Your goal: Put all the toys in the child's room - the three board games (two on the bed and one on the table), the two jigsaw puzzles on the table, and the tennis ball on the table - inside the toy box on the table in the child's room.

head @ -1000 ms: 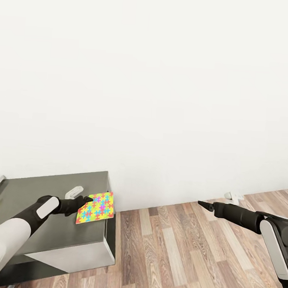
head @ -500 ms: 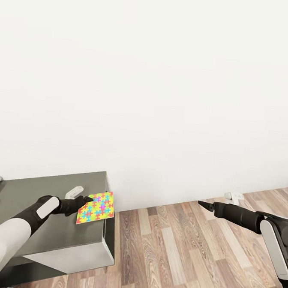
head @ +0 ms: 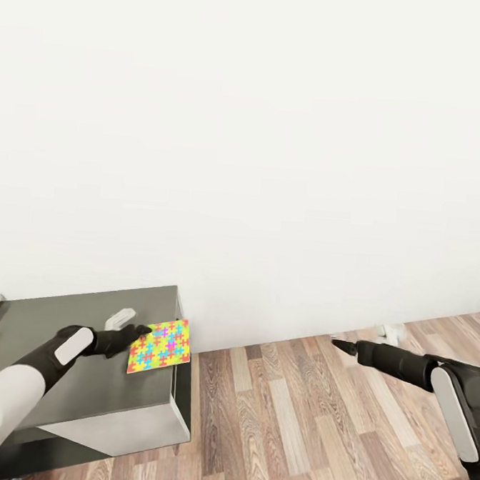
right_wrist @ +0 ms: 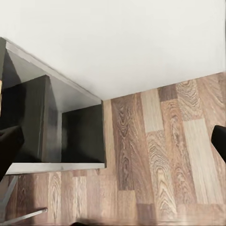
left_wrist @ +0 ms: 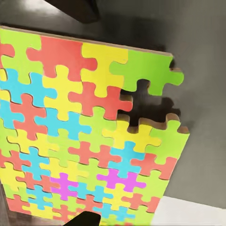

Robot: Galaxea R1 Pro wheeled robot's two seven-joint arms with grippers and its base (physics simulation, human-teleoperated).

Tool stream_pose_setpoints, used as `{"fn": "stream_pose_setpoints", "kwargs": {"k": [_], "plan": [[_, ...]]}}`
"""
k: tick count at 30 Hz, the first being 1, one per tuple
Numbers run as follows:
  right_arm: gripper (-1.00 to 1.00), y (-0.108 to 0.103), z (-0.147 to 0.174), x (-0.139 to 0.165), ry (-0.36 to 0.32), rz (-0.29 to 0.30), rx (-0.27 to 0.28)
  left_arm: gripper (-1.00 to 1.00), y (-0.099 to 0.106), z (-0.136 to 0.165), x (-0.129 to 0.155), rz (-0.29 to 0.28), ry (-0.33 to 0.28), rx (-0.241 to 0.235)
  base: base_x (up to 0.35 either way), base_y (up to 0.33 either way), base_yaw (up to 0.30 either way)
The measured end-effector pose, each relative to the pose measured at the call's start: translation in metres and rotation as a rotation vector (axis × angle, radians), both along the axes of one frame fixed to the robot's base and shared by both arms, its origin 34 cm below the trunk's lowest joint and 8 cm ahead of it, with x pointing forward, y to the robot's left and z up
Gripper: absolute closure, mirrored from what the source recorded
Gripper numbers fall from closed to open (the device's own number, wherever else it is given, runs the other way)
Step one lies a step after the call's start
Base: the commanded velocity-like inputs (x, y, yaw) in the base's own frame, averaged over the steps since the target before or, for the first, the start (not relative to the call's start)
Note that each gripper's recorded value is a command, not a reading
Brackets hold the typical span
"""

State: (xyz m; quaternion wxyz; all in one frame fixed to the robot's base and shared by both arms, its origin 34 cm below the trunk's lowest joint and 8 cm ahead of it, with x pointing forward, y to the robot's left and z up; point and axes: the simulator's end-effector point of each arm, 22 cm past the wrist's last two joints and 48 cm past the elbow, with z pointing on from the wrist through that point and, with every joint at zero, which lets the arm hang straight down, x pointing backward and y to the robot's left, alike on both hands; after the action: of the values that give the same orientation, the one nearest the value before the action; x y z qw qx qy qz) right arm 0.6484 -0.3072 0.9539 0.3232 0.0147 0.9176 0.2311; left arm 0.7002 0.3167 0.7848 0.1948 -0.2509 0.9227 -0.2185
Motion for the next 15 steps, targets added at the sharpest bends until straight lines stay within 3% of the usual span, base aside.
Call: {"fn": "stream_pose_setpoints", "kwargs": {"k": [3,4,7,11,15], "plan": [[-1.00,-0.014,-0.036,0.003,0.103,-0.051,0.029,-1.00,0.010,0.008,0.004,0.001,-0.029,-0.008,0.000,0.000,0.000],[-1.00,-0.026,-0.063,0.013,0.189,-0.102,0.054,-1.00,0.015,0.012,0.005,0.001,-0.043,-0.011,0.000,0.000,0.000],[-1.00,-0.034,-0.103,0.015,0.321,-0.169,0.105,-1.00,0.020,0.015,0.005,-0.001,-0.054,-0.013,0.000,0.000,0.000],[-1.00,-0.034,-0.121,0.017,0.367,-0.202,0.130,-1.00,0.022,0.021,0.008,0.000,-0.070,-0.021,0.000,0.000,0.000],[-1.00,-0.025,-0.133,0.018,0.380,-0.212,0.150,-1.00,0.016,0.039,0.016,-0.008,-0.113,-0.059,0.000,0.000,0.000]]}}
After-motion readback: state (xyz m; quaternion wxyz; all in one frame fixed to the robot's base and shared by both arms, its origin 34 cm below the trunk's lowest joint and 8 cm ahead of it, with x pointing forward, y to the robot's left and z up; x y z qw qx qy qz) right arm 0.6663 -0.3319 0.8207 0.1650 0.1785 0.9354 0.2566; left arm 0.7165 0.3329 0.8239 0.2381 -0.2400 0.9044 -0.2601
